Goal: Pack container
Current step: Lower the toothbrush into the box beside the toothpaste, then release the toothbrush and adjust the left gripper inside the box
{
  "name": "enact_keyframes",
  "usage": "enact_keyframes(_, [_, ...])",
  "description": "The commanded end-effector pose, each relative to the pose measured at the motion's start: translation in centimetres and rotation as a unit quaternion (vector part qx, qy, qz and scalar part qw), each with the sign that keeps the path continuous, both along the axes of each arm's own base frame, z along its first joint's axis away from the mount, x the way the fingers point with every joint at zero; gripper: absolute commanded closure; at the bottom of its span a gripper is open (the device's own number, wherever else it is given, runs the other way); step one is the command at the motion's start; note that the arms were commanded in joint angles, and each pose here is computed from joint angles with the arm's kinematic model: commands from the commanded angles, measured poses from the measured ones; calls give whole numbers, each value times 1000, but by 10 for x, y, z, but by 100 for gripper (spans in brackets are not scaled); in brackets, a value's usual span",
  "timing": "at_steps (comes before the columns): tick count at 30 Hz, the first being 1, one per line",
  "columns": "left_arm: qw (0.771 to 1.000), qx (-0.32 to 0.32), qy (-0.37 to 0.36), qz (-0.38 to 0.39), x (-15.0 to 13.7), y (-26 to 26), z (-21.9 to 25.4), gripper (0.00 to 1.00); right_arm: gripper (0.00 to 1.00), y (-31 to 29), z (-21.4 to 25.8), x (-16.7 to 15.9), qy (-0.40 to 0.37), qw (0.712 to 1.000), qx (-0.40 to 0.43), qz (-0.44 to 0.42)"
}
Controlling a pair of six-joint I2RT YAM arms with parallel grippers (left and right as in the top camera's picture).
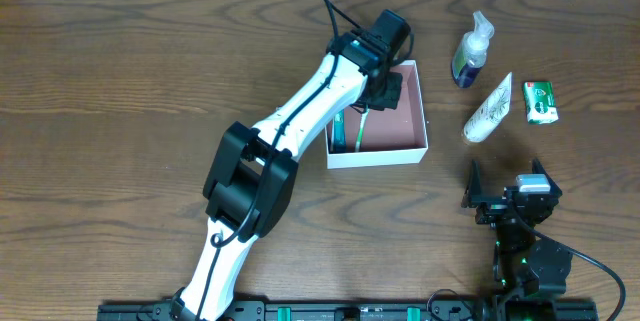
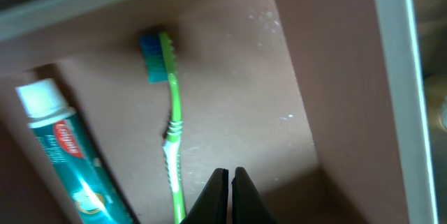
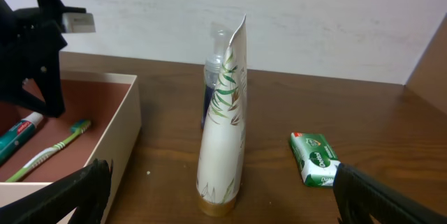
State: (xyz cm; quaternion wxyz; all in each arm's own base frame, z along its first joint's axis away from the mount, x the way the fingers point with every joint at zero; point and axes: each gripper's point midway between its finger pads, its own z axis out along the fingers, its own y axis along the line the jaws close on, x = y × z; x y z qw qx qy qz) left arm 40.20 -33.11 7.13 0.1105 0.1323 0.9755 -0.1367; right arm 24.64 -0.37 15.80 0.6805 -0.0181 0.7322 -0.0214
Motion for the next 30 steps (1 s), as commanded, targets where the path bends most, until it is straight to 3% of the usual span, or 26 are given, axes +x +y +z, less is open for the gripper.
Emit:
enact_keyframes(1, [1000, 19, 8, -13, -1, -1, -23, 94, 1, 4, -1, 0, 0, 1000, 6, 7])
enact_keyframes(17, [999, 26, 34, 18, -2, -5, -58, 94, 1, 1, -1, 0, 0, 1000, 5, 1])
enact_keyframes(30, [998, 47, 23, 25, 2, 3, -60, 94, 1, 0, -1, 0, 0, 1000, 5, -5])
